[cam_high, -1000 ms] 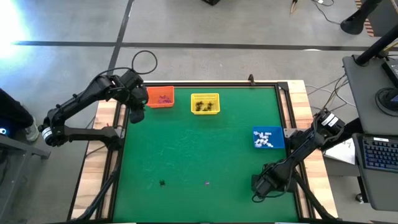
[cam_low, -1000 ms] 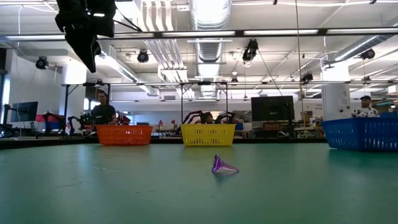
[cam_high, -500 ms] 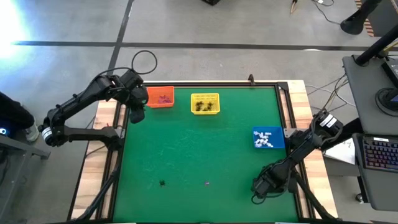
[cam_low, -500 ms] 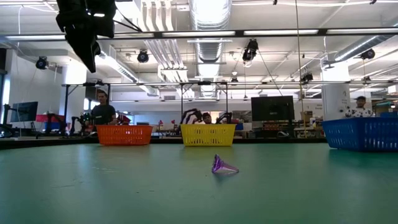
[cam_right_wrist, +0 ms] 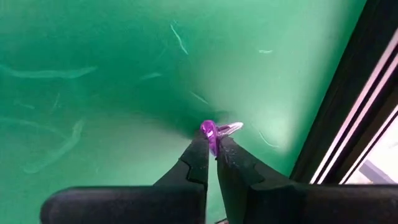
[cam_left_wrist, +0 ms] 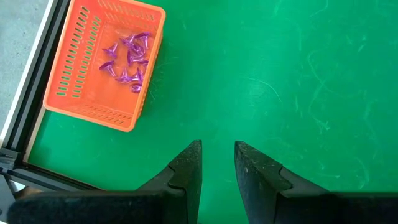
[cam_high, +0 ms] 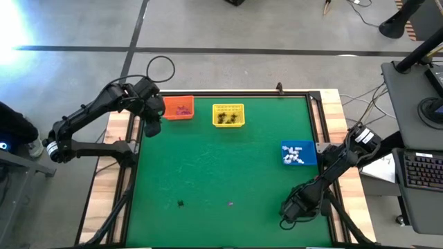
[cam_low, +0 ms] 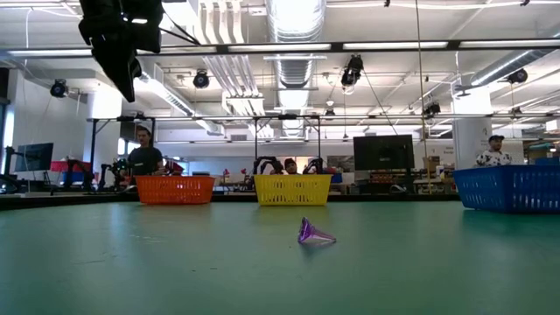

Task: Sort Halloween decoration
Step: Put the violet hat toy into the orange basket

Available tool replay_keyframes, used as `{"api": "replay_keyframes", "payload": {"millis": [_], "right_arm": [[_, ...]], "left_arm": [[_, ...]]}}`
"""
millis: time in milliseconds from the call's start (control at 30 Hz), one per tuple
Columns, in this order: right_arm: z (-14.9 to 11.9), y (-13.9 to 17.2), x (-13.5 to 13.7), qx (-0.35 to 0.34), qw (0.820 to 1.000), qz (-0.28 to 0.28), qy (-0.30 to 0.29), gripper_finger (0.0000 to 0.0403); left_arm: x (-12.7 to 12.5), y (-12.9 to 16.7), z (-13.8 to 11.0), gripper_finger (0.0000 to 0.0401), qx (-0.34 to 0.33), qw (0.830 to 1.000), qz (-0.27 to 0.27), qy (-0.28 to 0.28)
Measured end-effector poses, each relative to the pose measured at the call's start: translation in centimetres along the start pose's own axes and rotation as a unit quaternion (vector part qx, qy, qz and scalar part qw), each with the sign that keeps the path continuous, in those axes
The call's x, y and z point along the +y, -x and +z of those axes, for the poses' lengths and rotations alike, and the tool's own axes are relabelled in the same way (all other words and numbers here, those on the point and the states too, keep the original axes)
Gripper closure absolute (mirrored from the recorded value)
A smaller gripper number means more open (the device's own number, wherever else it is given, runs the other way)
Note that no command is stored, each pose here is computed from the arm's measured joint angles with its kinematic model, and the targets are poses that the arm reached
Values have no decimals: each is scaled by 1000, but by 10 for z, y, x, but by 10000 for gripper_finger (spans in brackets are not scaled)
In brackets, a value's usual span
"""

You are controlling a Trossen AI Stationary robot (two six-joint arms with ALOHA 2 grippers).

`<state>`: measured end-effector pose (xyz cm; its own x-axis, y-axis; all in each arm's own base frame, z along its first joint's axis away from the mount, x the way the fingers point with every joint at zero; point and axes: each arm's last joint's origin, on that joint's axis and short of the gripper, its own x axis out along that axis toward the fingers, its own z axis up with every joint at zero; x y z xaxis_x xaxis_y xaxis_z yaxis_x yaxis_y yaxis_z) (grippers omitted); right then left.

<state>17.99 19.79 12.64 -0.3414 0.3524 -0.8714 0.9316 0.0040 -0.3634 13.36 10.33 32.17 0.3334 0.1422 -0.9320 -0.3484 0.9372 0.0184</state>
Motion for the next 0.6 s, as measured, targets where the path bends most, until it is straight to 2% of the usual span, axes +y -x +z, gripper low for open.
{"api": "replay_keyframes", "payload": {"millis": [167,600], "right_arm": [[-9,13,-2,-26,999,17,5,391],[-22,35,11,-89,984,150,22,392]], "left_arm": [[0,0,0,324,0,1000,0,0],[0,0,0,324,0,1000,0,-6]]}}
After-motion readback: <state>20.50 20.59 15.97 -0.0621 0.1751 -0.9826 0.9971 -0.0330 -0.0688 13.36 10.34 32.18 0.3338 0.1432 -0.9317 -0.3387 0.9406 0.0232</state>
